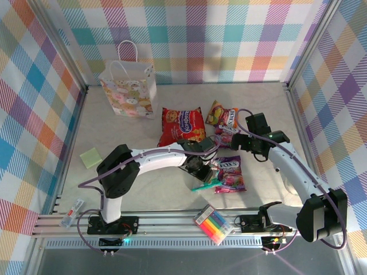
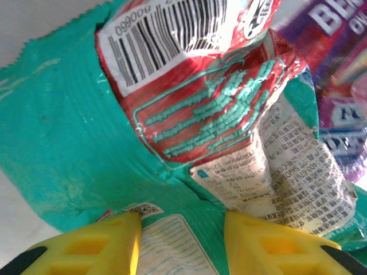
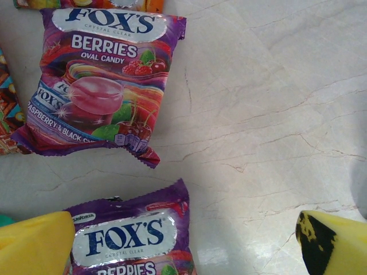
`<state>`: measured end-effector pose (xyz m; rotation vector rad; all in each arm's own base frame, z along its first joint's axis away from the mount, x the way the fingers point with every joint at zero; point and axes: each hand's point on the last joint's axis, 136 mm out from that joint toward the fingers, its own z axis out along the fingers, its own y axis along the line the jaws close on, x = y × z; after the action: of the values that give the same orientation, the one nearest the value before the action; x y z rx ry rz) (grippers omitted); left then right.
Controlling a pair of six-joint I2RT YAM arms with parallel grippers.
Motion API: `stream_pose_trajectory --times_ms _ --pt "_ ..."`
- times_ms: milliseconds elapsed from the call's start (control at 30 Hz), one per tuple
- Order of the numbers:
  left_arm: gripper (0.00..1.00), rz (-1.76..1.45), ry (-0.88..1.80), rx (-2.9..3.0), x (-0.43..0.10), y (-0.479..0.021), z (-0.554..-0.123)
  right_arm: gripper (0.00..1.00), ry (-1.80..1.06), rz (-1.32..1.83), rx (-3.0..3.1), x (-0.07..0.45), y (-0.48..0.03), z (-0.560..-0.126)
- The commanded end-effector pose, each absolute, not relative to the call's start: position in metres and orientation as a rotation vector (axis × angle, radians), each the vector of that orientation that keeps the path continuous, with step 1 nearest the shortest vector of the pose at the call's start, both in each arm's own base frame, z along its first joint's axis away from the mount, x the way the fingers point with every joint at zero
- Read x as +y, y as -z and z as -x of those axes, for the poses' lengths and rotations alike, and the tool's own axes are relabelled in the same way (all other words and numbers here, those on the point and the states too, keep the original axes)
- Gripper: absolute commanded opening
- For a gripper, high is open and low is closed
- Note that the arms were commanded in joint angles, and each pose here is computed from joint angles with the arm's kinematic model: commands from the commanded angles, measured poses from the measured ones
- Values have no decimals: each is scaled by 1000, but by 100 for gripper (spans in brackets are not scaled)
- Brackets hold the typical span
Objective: Place the snacks into the paper bag
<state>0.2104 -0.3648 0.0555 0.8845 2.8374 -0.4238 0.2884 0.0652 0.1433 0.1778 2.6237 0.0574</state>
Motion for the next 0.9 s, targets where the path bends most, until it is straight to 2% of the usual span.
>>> stream_pose_trajectory --times_ms 0,167,333,467,867 --pt "43 -803 176 2841 -333 -50 -240 99 -36 -143 2604 65 -151 -292" --pt "44 -729 92 2810 -311 -62 -268 99 -54 -148 2608 68 -149 -294" --pt "45 -858 313 2730 -332 -92 -262 99 -66 -151 2615 70 -146 -296" --pt "49 -880 443 2633 -340 -140 -262 99 -87 -150 2602 74 -150 -301" --pt "62 -586 366 2533 -266 -231 -310 99 -202 -73 2523 94 -176 -323"
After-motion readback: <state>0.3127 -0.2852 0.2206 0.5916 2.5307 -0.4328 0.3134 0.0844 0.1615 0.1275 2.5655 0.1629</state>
